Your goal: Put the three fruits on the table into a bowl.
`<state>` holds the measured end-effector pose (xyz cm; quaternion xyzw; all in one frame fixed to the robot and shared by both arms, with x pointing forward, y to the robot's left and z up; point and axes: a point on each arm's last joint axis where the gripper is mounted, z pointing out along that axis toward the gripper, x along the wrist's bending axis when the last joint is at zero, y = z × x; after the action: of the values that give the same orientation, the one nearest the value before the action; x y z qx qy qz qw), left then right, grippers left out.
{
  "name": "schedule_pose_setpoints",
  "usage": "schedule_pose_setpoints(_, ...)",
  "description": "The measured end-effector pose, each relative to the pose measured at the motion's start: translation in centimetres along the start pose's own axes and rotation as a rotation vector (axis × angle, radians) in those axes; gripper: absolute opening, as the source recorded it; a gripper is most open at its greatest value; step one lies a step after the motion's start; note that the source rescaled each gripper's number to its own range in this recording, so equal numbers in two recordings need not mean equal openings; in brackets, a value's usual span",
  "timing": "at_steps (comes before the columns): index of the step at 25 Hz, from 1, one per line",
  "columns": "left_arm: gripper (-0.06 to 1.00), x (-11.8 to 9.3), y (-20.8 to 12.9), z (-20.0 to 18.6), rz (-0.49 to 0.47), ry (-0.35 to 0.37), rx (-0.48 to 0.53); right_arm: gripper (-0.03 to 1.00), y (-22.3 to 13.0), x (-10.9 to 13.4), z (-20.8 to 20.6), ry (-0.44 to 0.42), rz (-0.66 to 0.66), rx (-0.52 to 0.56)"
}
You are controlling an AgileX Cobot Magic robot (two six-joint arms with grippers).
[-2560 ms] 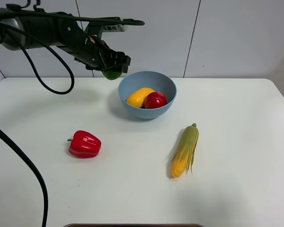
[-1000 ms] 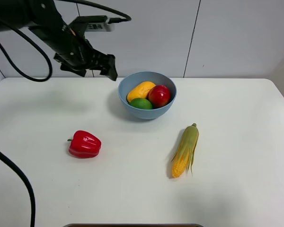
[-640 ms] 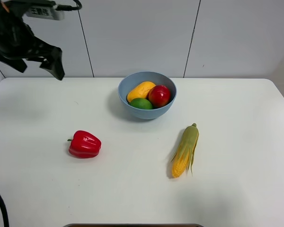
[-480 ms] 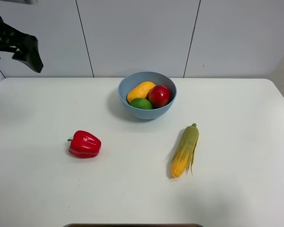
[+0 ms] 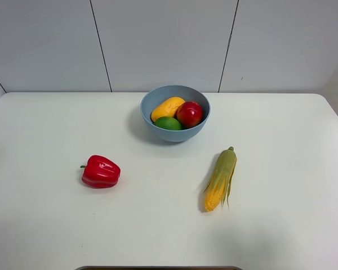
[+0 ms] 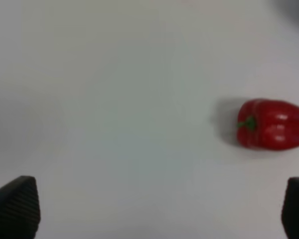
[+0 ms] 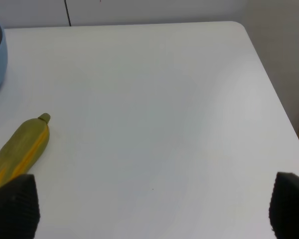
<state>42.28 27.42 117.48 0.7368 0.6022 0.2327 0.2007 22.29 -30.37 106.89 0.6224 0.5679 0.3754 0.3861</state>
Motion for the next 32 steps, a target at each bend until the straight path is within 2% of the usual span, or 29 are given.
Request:
schedule_pose_setpoints(5,0.98,0.2,-6.6,-2.3,-0.071,0.021,-0.056,1.0,0.0,0.0,0.0,0.0,0.0,0.0)
schedule_pose_setpoints(10,0.98,0.2,-12.8,-3.8,-0.135,0.034,-0.155,1.0,0.0,0.0,0.0,0.0,0.0,0.0)
schedule_pose_setpoints(17,0.98,-0.1,-19.6,-2.2,-0.282,0.125,-0.221,1.0,0.0,0.0,0.0,0.0,0.0,0.0)
schedule_pose_setpoints(21,0.98,-0.9,-21.6,-0.6,-0.312,0.156,-0.278,1.0,0.0,0.0,0.0,0.0,0.0,0.0)
schedule_pose_setpoints(25,0.98,-2.0,-23.0,0.7,-0.281,0.157,-0.341,1.0,0.0,0.0,0.0,0.0,0.0,0.0)
schedule_pose_setpoints(32,0.98,-2.6,-23.0,0.7,-0.261,0.175,-0.372,1.0,0.0,0.0,0.0,0.002,0.001,0.0)
